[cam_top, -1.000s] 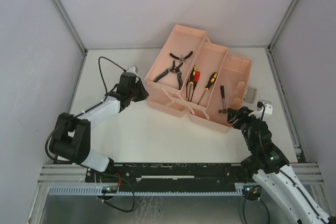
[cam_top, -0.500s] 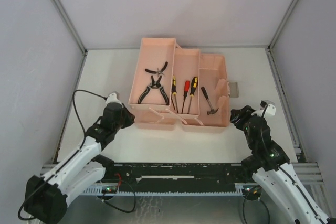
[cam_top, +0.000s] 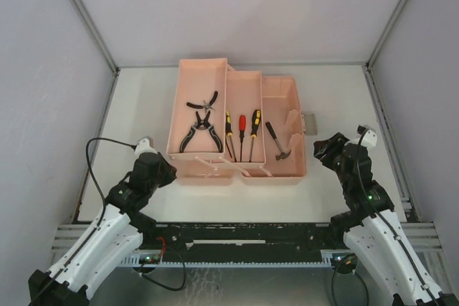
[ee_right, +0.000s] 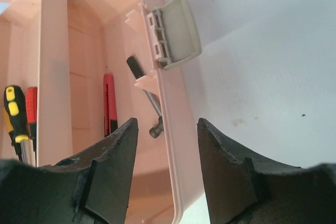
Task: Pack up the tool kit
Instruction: Move the toolbox to the center of the board, then close the toolbox at the center of the board.
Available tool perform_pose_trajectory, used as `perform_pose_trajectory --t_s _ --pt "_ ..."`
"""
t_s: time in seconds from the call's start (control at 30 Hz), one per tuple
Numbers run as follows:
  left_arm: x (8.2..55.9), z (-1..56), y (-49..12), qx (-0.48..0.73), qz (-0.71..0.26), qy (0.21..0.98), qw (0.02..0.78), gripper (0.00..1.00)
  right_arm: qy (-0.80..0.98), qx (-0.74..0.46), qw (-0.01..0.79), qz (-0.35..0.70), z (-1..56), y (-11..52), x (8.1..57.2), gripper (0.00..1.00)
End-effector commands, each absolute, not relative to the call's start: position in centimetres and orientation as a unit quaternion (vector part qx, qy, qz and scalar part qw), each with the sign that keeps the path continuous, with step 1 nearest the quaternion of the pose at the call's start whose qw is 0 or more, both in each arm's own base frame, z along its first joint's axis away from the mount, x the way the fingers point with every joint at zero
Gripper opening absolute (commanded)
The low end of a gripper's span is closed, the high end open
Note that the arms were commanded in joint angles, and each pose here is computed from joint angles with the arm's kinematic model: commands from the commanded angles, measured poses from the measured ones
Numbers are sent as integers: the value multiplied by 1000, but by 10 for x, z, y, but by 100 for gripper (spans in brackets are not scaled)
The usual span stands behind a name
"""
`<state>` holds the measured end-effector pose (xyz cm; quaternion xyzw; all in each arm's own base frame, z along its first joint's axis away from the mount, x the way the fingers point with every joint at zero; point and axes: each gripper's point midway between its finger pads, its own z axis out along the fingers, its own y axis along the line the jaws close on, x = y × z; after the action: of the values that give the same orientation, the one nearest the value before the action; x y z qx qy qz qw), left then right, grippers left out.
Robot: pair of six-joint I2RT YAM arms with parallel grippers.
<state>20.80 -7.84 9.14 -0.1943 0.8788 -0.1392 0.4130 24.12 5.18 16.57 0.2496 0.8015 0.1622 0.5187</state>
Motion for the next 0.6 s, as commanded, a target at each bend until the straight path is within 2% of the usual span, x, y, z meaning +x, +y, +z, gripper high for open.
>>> perform_pose_trajectory --t_s 0.0,0.2,0.37,0.57 --pt "209 106 -79 -192 -143 875 421 25 821 192 498 200 171 73 241 49" --pt "214 123 -82 -179 -154 867 438 52 859 151 431 233 146 96 238 49" --pt "224 132 -78 -174 -132 868 446 62 862 146 422 241 144 99 234 49" --pt "238 135 -69 -187 -92 868 450 64 856 146 440 228 148 89 229 49"
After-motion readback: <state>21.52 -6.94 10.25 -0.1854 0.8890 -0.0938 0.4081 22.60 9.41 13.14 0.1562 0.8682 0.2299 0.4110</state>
